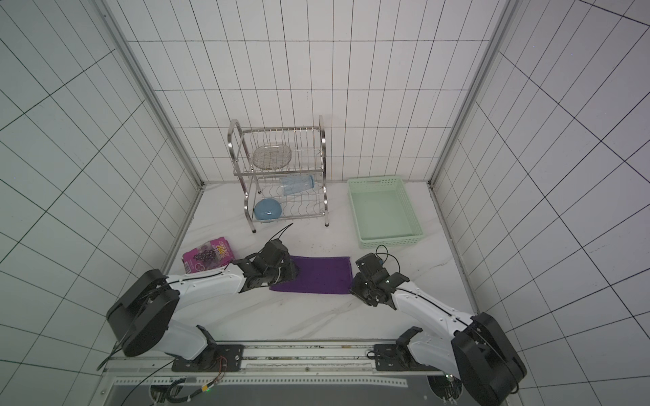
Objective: Fold the square dishcloth
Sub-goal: Adjust the cleaning item at the center of the board, then fold the cleaning item at the center of the board.
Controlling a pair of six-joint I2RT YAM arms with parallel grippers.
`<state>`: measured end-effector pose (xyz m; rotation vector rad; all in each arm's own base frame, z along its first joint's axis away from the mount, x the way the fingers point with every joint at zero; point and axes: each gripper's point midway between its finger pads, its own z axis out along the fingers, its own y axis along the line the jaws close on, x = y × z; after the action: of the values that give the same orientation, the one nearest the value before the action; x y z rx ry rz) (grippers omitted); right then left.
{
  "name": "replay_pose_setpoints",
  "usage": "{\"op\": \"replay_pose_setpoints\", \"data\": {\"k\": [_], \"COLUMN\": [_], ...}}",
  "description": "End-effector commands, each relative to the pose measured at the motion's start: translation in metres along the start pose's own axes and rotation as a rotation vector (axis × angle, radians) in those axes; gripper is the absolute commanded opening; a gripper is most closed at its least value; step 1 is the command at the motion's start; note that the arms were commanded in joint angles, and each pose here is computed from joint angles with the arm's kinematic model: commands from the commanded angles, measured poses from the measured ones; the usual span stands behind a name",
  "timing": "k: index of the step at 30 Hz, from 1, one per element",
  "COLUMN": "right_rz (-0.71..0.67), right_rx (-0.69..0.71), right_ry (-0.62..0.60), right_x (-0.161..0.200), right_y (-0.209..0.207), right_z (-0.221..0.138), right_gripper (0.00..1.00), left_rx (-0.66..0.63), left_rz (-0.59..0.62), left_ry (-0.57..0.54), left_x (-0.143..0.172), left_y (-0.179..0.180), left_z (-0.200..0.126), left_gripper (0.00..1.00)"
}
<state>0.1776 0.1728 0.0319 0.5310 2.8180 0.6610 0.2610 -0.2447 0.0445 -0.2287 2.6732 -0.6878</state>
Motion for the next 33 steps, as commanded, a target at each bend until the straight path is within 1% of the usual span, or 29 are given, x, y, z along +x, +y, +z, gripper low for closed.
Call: {"op": "replay_pose_setpoints", "data": {"k": [1,8,12,18,20,22,23,28,33], "right_rz": [0.068,0.098,0.129,0.129,0.124,0.125,0.12,0.1,0.047], "right_rx": [-0.044,-0.065,-0.109,-0.121,-0.114,-0.11,-0.108,-0.11,-0.105], "right_ry": [-0.009,0.025,0.046,0.016,0.007,0.003,0.004,0.005,-0.011], "right_x": [-0.002,0.0,0.002,-0.008,-0.013,-0.016,-0.016,-0.017,-0.022], "right_y": [0.001,0.0,0.003,0.003,0.001,0.0,0.0,0.004,0.011], "right_z": [0.0,0.011,0.02,0.021,0.021,0.021,0.021,0.018,0.007], "right_gripper": [0.45,0.46,0.45,0.44,0.39,0.29,0.26,0.17,0.07], "left_rx": [0.02,0.016,0.013,0.009,0.008,0.005,0.004,-0.002,0.0], "left_rz": [-0.002,-0.003,-0.002,-0.001,0.0,-0.003,-0.003,0.0,-0.002], "left_ry": [0.0,-0.001,0.0,0.005,0.006,0.006,0.006,-0.001,-0.002], "left_x": [-0.001,-0.001,-0.001,0.0,0.001,0.001,0.002,0.0,0.0], "left_y": [-0.007,-0.007,-0.006,-0.005,-0.005,-0.004,-0.003,-0.003,-0.004], "left_z": [0.005,0.006,0.007,0.009,0.009,0.009,0.009,0.008,0.008], "left_gripper": [0.46,0.46,0.46,0.46,0.46,0.46,0.46,0.46,0.46]}}
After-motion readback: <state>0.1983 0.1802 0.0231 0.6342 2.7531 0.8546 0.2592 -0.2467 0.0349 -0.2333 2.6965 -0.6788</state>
